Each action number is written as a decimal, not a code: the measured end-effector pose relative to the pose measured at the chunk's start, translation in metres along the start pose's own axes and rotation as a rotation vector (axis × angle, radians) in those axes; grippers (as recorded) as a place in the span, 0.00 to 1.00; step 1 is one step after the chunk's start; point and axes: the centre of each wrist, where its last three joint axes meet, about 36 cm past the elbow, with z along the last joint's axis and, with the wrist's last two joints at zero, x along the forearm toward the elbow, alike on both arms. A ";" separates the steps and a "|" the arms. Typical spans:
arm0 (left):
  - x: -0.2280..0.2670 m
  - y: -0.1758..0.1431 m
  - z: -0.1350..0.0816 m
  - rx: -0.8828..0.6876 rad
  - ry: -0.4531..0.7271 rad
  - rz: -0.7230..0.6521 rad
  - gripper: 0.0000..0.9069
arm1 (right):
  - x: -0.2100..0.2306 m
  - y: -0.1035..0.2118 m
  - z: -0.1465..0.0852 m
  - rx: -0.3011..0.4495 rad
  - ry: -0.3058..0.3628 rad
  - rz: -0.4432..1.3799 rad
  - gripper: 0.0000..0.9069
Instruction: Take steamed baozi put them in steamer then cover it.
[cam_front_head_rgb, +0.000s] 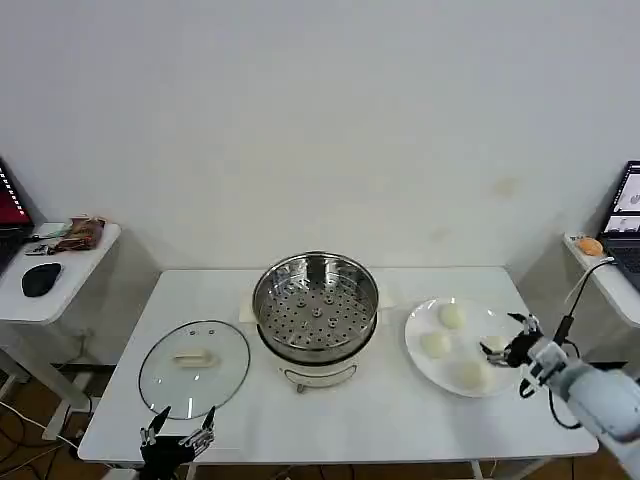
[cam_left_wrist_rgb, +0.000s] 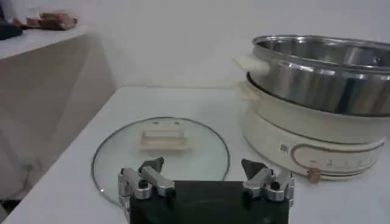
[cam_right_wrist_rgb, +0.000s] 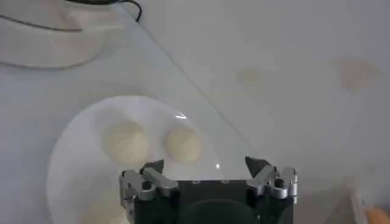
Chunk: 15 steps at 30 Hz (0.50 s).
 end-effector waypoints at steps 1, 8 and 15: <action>0.000 0.000 0.000 0.000 -0.001 0.000 1.00 | -0.003 -0.005 -0.002 0.012 0.000 -0.008 1.00; 0.000 -0.001 -0.002 0.004 -0.002 0.003 1.00 | -0.026 -0.031 -0.016 0.092 -0.005 -0.087 1.00; 0.003 -0.003 -0.004 0.010 -0.003 0.008 1.00 | -0.055 -0.054 -0.030 0.175 0.004 -0.154 1.00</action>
